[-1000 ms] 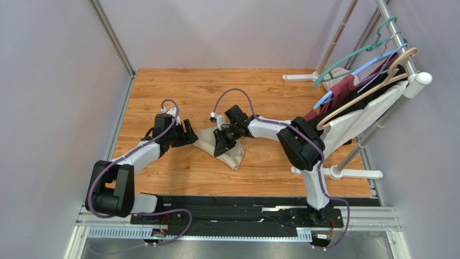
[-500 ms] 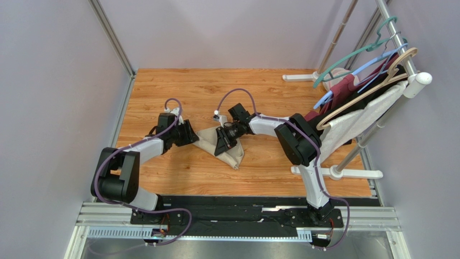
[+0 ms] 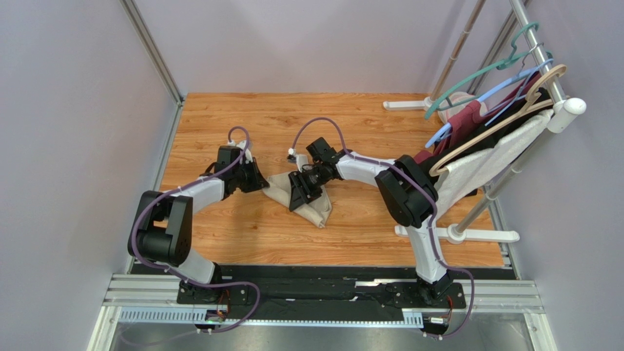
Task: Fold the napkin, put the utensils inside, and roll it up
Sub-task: Roll the napkin with the utensil
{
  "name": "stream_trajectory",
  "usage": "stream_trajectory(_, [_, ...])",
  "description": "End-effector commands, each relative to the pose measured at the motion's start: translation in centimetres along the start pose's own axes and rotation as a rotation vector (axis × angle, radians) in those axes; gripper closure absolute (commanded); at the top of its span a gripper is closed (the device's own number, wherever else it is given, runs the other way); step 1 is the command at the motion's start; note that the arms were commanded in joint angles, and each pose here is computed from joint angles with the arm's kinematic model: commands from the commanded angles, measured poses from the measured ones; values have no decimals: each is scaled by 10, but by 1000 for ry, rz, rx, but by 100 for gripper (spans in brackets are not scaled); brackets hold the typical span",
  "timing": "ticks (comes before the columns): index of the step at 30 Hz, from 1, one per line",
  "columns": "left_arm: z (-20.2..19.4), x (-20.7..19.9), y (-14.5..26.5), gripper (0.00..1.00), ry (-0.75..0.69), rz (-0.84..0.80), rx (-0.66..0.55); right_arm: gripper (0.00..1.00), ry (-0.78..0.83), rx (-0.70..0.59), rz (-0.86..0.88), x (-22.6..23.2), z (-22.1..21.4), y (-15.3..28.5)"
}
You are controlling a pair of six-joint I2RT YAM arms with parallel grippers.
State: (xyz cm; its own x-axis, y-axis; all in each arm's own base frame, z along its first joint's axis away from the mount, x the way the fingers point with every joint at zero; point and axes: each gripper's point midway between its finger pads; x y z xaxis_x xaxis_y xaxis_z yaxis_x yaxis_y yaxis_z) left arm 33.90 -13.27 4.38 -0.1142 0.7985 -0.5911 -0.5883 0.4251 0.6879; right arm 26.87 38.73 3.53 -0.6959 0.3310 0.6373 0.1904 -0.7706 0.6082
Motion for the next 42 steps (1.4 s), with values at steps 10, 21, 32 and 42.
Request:
stream_trajectory(10, [7, -7, -1, 100, -8, 16, 47, 44, 215, -222, -426, 12, 56, 77])
stream_trajectory(21, [8, -7, -1, 100, -5, 22, 52, 44, 552, -110, -750, 35, 46, 39])
stream_trajectory(32, [8, -7, -1, 100, -5, 21, 55, 44, 587, -14, -794, 14, 25, 10])
stream_trajectory(42, [9, -8, -3, 100, -9, 15, 56, 46, 580, 58, -803, -7, 6, -5])
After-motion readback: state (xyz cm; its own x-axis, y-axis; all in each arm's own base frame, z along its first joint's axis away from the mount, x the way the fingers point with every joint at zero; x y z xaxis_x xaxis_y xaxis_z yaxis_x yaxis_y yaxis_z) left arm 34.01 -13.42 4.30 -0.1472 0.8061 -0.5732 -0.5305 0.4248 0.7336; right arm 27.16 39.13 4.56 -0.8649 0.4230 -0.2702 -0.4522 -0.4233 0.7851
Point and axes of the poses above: each gripper's point midway between its finger pads, its own y axis back along the fingers, its own x axis along the line the jaws close on, z = x × y, and after that the axes turned 12 degrees about y, right-handed
